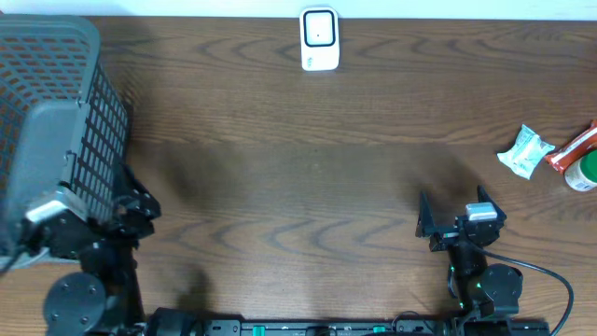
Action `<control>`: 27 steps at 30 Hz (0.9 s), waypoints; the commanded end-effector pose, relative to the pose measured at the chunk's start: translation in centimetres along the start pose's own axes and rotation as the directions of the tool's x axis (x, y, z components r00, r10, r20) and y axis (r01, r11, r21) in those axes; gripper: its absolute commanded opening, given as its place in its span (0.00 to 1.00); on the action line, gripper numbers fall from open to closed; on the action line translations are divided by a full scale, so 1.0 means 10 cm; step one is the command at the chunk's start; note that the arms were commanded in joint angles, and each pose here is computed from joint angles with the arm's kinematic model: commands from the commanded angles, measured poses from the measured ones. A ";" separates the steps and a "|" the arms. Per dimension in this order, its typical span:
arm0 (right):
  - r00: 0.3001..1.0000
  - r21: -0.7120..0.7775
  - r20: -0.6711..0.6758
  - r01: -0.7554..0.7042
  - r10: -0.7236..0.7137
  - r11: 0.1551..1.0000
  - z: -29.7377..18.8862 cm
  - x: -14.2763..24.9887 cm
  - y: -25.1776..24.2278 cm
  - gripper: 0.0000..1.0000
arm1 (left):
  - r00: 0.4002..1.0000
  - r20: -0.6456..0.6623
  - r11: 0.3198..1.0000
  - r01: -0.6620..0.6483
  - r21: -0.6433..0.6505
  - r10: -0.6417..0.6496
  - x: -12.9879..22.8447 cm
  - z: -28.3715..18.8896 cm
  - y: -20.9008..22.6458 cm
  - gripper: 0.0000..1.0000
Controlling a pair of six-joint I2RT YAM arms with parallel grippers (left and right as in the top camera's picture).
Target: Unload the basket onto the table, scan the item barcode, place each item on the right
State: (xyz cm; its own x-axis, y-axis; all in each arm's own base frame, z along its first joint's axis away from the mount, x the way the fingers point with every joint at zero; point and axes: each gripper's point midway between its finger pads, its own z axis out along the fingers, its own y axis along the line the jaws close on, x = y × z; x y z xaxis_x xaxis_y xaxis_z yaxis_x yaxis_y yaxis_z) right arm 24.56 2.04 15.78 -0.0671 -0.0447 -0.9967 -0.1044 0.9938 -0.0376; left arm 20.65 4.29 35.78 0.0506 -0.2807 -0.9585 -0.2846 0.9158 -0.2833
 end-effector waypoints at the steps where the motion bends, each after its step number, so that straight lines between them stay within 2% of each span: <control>1: 1.000 0.004 0.000 0.008 -0.008 1.000 0.00 0.00 -0.01 0.99 | 1.000 -0.019 0.998 0.002 0.067 -0.001 0.33 -0.03 0.01 0.85; 13: 1.000 0.004 0.000 0.008 -0.008 1.000 0.00 0.00 -0.01 0.99 | 0.999 -0.045 0.995 0.004 0.104 0.001 1.10 0.03 0.16 0.85; 27: 1.000 0.004 0.000 0.008 -0.008 1.000 0.00 0.00 -0.01 0.99 | 0.995 -0.100 0.998 -0.007 0.056 0.013 1.68 0.22 0.32 0.86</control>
State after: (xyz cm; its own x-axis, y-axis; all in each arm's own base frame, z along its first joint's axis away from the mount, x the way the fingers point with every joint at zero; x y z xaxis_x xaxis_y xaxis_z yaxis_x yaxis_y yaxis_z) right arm 24.56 2.04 15.79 -0.0667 -0.0447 -0.9968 -0.1044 0.9938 -0.0376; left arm 22.50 2.86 19.30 -0.0646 -0.2876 -0.9556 -0.2175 0.9386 -0.2678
